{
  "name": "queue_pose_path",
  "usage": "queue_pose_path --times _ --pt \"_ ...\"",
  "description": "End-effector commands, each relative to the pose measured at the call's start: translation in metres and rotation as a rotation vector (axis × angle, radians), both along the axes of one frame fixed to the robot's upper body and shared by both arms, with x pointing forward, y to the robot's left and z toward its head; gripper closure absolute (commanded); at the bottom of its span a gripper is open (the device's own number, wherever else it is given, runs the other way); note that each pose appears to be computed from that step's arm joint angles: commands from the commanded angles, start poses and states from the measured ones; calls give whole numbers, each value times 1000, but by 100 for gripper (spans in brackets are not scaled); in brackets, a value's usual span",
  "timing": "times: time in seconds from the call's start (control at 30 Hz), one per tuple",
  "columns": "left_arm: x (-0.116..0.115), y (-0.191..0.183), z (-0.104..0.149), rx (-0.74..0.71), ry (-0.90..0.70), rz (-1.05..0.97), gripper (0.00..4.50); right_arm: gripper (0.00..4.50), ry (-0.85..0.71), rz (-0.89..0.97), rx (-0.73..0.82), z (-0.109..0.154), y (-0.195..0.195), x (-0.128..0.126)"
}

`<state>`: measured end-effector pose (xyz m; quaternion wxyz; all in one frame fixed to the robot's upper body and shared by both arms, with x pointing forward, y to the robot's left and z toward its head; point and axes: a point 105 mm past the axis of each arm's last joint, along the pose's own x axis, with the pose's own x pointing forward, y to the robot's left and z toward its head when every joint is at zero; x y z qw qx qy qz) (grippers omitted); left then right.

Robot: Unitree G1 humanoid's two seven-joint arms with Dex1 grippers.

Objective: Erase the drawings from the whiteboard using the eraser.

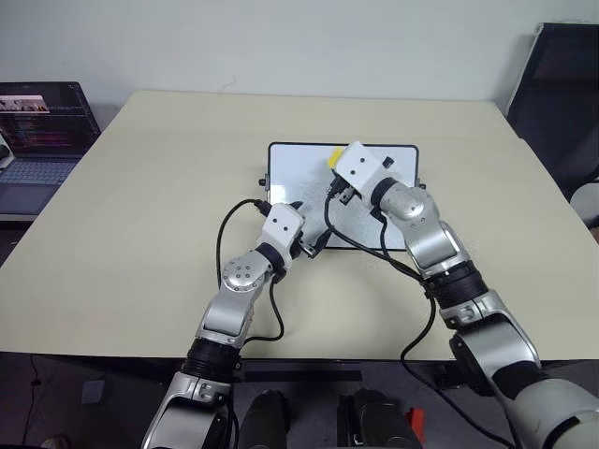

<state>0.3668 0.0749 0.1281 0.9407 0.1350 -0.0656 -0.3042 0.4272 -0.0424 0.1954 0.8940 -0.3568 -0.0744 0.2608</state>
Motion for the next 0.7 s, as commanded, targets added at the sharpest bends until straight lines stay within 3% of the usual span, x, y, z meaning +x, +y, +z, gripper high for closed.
queue_pose_path --times 0.03,0.27,0.7 --pt "-3 -2 18 -15 -71 -4 0 348 -26 -10 -21 6 2 3" --pt "-8 0 20 -11 -77 4 0 348 99 -50 -121 -34 -11 0" --pt "-11 3 19 -9 -69 11 0 348 203 -34 -163 -62 -21 -26"
